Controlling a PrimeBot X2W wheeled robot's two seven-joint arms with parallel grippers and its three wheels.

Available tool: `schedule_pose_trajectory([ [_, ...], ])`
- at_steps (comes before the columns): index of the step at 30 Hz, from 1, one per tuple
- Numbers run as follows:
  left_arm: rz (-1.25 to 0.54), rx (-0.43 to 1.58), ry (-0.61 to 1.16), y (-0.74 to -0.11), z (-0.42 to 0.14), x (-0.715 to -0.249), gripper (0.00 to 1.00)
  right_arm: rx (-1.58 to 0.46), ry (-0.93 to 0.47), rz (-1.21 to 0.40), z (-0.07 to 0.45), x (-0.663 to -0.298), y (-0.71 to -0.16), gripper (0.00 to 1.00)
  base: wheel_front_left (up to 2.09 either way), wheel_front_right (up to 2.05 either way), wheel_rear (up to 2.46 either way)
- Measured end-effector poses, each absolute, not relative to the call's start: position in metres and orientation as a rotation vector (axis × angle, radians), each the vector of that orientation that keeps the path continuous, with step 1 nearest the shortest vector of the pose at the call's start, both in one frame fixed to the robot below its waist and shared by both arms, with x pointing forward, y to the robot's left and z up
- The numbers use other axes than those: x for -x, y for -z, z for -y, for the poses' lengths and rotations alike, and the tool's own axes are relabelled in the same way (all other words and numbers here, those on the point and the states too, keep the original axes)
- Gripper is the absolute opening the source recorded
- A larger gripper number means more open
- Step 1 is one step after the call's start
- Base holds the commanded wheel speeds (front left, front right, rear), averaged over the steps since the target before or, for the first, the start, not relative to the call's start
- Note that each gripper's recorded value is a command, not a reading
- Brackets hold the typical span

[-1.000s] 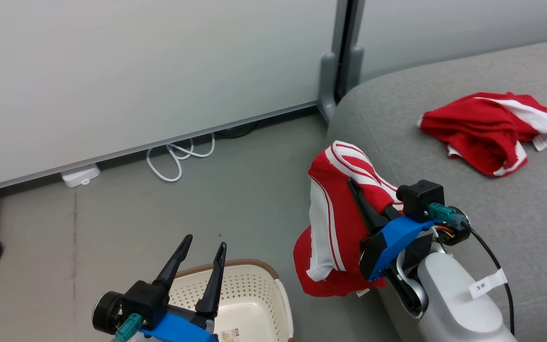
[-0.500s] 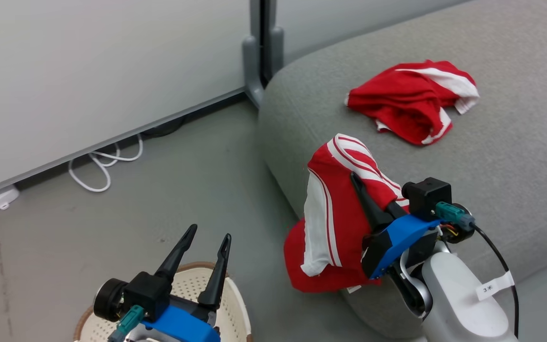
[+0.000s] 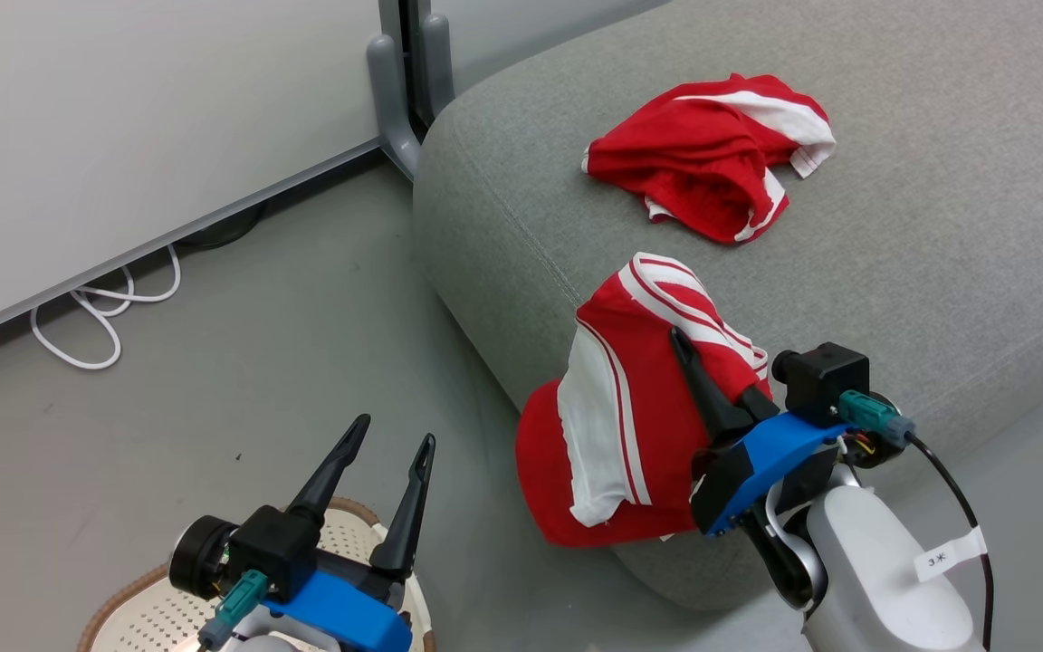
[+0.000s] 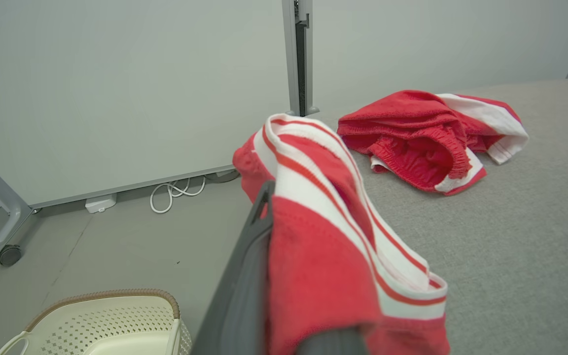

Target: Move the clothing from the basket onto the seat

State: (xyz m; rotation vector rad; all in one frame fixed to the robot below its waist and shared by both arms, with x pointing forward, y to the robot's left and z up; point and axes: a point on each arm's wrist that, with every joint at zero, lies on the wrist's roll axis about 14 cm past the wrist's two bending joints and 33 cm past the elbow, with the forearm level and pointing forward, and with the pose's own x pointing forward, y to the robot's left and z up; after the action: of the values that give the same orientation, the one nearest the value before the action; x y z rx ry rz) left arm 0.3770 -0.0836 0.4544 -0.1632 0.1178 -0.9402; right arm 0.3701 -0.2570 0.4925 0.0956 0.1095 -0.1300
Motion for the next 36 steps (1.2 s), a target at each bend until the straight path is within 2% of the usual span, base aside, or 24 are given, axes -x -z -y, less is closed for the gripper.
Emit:
schedule_pose_trajectory([
  [10,-0.123,0.161,0.941,-0.452,0.082,-0.378,1.00,-0.102,0.138,-0.113,0.259,-0.371,-0.490,0.00,0.00,0.00,0.00],
  [15,-0.129,0.162,0.932,-0.448,0.078,-0.382,1.00,-0.135,0.157,-0.073,0.268,-0.383,-0.502,0.00,0.00,0.00,0.00],
  [26,-0.111,0.163,0.925,-0.438,0.072,-0.408,1.00,-0.072,0.229,0.103,0.319,-0.451,-0.585,0.00,0.00,0.00,0.00],
  [36,-0.103,0.167,0.903,-0.411,0.060,-0.447,1.00,0.071,0.401,0.273,0.410,-0.498,-0.677,0.00,0.00,0.00,0.00],
])
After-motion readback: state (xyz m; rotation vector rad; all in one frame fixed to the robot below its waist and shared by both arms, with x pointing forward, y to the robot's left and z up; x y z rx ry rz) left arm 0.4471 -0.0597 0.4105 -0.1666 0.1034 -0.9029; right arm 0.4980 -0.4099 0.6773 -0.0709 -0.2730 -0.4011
